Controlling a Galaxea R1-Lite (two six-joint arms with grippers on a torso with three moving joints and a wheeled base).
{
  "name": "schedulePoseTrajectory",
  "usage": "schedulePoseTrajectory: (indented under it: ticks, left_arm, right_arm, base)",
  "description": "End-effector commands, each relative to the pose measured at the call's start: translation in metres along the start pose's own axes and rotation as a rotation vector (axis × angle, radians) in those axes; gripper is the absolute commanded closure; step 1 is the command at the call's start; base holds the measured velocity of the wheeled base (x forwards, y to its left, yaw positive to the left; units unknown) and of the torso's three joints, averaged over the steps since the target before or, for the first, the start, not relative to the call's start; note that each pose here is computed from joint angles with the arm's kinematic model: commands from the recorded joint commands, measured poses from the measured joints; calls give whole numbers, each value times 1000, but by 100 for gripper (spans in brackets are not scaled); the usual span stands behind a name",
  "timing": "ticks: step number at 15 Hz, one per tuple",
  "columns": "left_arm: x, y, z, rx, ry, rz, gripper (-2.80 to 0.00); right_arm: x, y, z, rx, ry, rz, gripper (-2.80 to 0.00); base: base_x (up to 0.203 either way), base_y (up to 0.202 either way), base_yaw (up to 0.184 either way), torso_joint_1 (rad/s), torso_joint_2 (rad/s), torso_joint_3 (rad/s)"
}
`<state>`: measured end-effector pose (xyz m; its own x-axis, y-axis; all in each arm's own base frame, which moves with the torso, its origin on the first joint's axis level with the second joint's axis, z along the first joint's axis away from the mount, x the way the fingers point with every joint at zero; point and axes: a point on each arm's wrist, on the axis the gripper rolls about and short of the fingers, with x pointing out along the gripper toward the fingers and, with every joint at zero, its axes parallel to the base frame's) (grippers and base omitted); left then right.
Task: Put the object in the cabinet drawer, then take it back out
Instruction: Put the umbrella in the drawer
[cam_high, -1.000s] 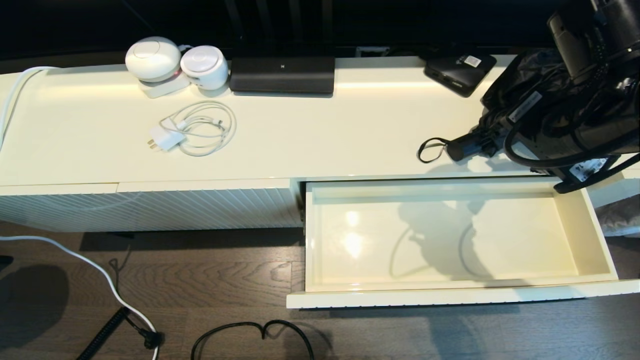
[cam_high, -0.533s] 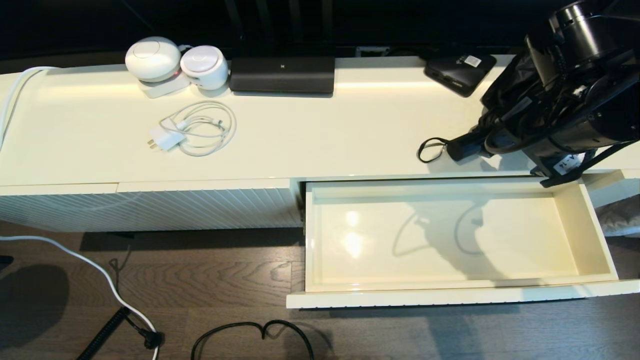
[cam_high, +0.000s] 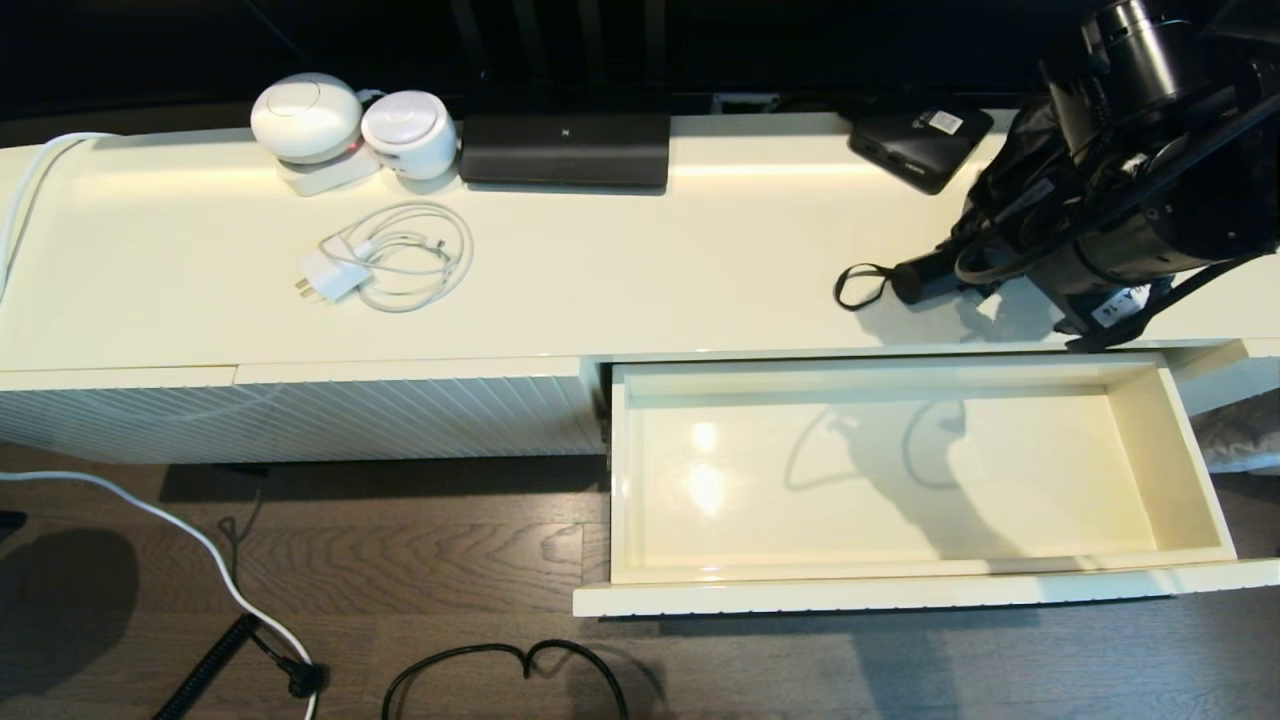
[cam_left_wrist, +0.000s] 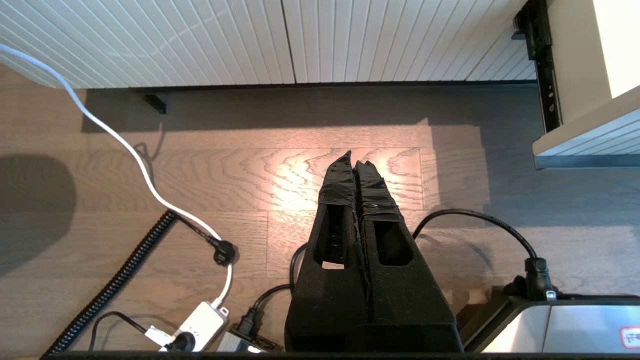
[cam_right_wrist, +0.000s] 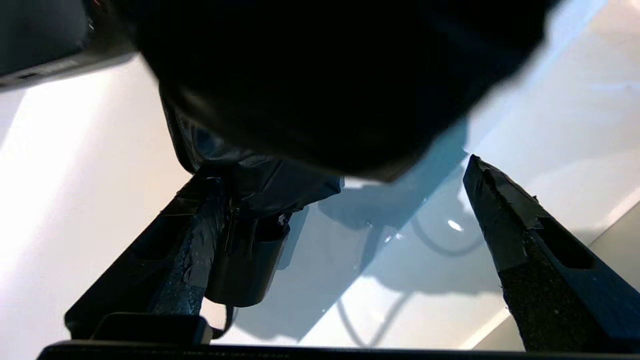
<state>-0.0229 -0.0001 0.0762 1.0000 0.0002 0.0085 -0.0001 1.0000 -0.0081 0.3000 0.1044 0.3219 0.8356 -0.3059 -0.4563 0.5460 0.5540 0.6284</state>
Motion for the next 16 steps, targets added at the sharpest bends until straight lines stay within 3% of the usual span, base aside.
schedulePoseTrajectory:
  ticks: [1, 16]
  left_arm:
    - [0, 0, 0, -1, -2, 0, 0]
    - [0, 0, 0, -1, -2, 0, 0]
  right_arm:
    - [-1, 5, 4, 18, -10, 16, -280]
    - [13, 18, -3, -14, -9, 62, -280]
  base:
    - [0, 0, 0, 0, 0, 0]
    - [0, 0, 0, 0, 0, 0]
